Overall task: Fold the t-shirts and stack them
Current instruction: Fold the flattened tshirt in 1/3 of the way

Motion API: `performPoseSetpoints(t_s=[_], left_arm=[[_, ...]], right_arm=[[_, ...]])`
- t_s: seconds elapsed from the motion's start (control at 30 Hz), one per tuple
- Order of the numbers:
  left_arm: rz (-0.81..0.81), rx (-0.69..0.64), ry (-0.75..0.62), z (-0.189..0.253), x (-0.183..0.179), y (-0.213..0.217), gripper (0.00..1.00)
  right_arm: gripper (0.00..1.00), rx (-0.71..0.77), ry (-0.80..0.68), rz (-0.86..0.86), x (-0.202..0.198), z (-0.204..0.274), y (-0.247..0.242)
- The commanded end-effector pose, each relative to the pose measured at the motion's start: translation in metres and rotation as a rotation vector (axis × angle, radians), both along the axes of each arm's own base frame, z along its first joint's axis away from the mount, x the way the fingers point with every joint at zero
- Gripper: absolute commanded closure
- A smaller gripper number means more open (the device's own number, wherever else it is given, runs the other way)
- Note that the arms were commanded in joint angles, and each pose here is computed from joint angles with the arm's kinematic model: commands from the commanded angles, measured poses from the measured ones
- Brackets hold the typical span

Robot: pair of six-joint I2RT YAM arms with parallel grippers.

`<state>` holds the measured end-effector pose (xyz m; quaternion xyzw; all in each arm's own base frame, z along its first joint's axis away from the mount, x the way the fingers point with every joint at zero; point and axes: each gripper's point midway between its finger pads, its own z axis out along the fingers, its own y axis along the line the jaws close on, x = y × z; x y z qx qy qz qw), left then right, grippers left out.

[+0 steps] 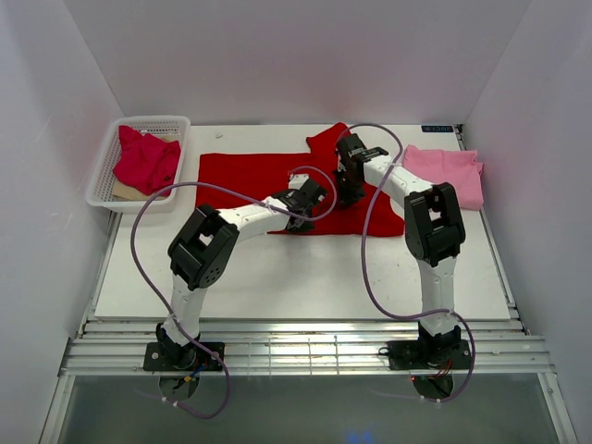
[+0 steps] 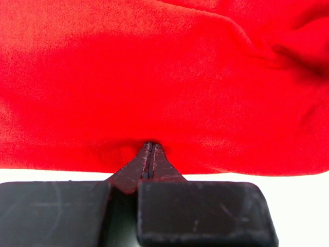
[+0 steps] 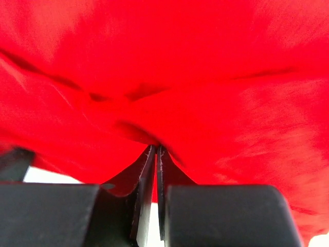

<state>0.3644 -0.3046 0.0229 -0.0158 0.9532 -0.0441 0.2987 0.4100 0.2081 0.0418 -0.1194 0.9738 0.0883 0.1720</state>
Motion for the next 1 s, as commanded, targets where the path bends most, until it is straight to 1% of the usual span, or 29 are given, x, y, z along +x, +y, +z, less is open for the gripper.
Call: performPoseSetpoints(t_s=[0.0,0.1,0.17,0.2,0.23,0.27,0.3,0.33,0.37,0.43,0.47,0.53,0.57,0.67,0.73,0.8,0.87,0.9,0.93,0.97], left_arm=[[-0.017,0.027,0.100,-0.008,-0.031,0.014,1.00],[-0.013,0.024,0.106,-0.008,-0.034,0.017,1.00],[-0.012,0.021,0.109,-0.008,-0.036,0.017,1.00],[-0.010,0.018,0.114,-0.009,-0.038,0.017,1.00],[-0.012,0.015,0.121,-0.010,-0.039,0.017,1.00],[-0.015,0.014,0.124,-0.011,-0.040,0.017,1.00],[-0.018,0.012,0.126,-0.011,-0.041,0.016,1.00],[-0.016,0.010,0.130,-0.012,-0.041,0.016,1.00],[-0.018,0.008,0.132,-0.012,-0.042,0.016,1.00],[-0.023,0.008,0.129,-0.010,-0.042,0.015,1.00],[-0.025,0.007,0.123,-0.009,-0.041,0.013,1.00],[-0.038,0.003,0.111,-0.005,-0.040,0.009,1.00],[-0.043,-0.005,0.099,0.000,-0.037,0.005,1.00],[-0.071,-0.014,0.070,0.012,-0.034,-0.006,1.00],[-0.083,-0.044,0.026,0.033,-0.027,-0.018,1.00],[-0.093,-0.084,-0.019,0.057,-0.019,-0.032,1.00],[-0.097,-0.119,-0.047,0.077,-0.015,-0.039,1.00],[-0.101,-0.133,-0.061,0.085,-0.013,-0.042,1.00],[-0.097,-0.140,-0.083,0.097,-0.009,-0.043,0.99],[-0.094,-0.137,-0.098,0.104,-0.007,-0.041,0.97]], right_arm=[[0.91,-0.040,-0.106,0.000,0.033,0.026,0.002],[0.91,-0.056,-0.154,-0.009,0.054,0.036,0.004],[0.91,-0.079,-0.173,-0.011,0.065,0.031,0.004],[0.91,-0.078,-0.209,-0.012,0.077,0.038,0.005],[0.88,-0.083,-0.214,-0.007,0.081,0.036,0.006],[0.83,-0.094,-0.209,-0.007,0.085,0.027,0.006],[0.78,-0.105,-0.234,-0.015,0.092,0.028,0.005],[0.68,-0.111,-0.247,-0.016,0.095,0.026,0.005],[0.64,-0.110,-0.264,-0.022,0.098,0.028,0.004],[0.61,-0.099,-0.299,-0.026,0.101,0.030,0.005],[0.61,-0.083,-0.343,-0.043,0.102,0.048,0.004],[0.60,-0.051,-0.413,-0.060,0.104,0.057,0.004],[0.60,-0.027,-0.467,-0.069,0.103,0.082,0.003],[0.59,-0.017,-0.516,-0.086,0.095,0.107,-0.004],[0.59,-0.031,-0.501,-0.089,0.088,0.113,-0.008],[0.60,-0.046,-0.435,-0.086,0.070,0.108,-0.014],[0.62,-0.048,-0.381,-0.091,0.054,0.101,-0.018],[0.64,-0.054,-0.312,-0.080,0.037,0.084,-0.020],[0.73,-0.051,-0.276,-0.089,0.028,0.076,-0.022],[0.80,-0.037,-0.243,-0.089,0.017,0.071,-0.022]])
